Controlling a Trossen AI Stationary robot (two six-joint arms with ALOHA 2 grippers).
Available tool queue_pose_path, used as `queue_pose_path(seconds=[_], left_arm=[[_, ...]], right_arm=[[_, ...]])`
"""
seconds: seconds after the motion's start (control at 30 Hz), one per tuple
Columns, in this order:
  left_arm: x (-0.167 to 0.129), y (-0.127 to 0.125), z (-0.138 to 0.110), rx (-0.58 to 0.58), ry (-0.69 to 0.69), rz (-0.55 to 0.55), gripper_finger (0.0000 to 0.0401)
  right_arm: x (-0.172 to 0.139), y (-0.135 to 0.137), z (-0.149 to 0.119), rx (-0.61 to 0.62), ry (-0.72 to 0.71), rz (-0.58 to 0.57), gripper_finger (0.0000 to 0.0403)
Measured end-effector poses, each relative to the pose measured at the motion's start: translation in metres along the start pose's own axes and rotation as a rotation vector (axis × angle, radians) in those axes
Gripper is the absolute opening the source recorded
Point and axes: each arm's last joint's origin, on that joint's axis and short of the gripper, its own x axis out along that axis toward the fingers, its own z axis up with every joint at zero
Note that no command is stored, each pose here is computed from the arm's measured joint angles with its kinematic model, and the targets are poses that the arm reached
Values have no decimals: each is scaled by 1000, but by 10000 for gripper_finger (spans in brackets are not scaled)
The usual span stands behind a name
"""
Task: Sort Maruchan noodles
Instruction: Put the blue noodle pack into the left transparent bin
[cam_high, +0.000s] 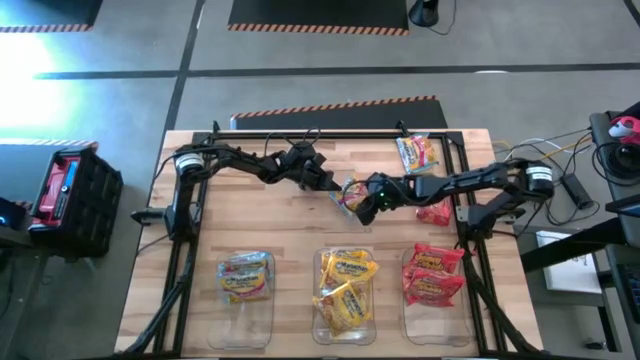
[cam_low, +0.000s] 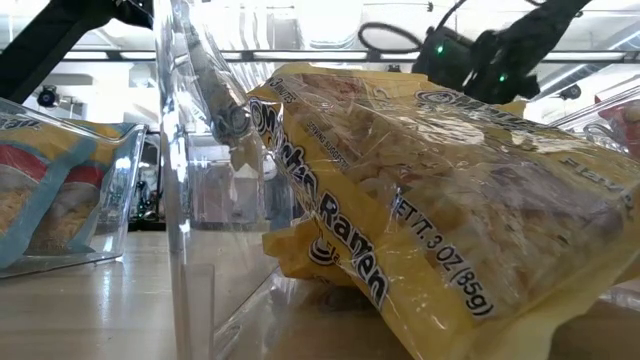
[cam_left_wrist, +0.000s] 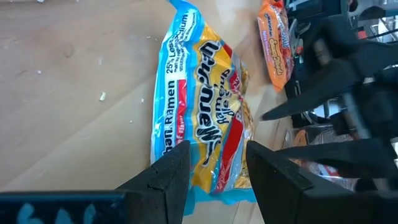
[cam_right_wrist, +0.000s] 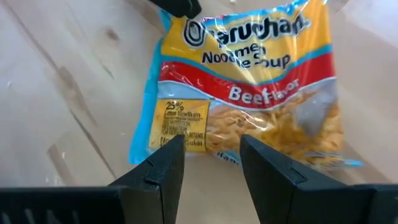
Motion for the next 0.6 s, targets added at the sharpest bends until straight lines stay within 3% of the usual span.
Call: queue_pose_path(seconds=[0.3,0.6], left_arm=[[0,-1,0,2,-2,-2,140],[0,-1,0,1,-2,-2,139]], right_arm=[[8,2,2,18,-12,4,150],[8,2,0,19,-6,-12,201]])
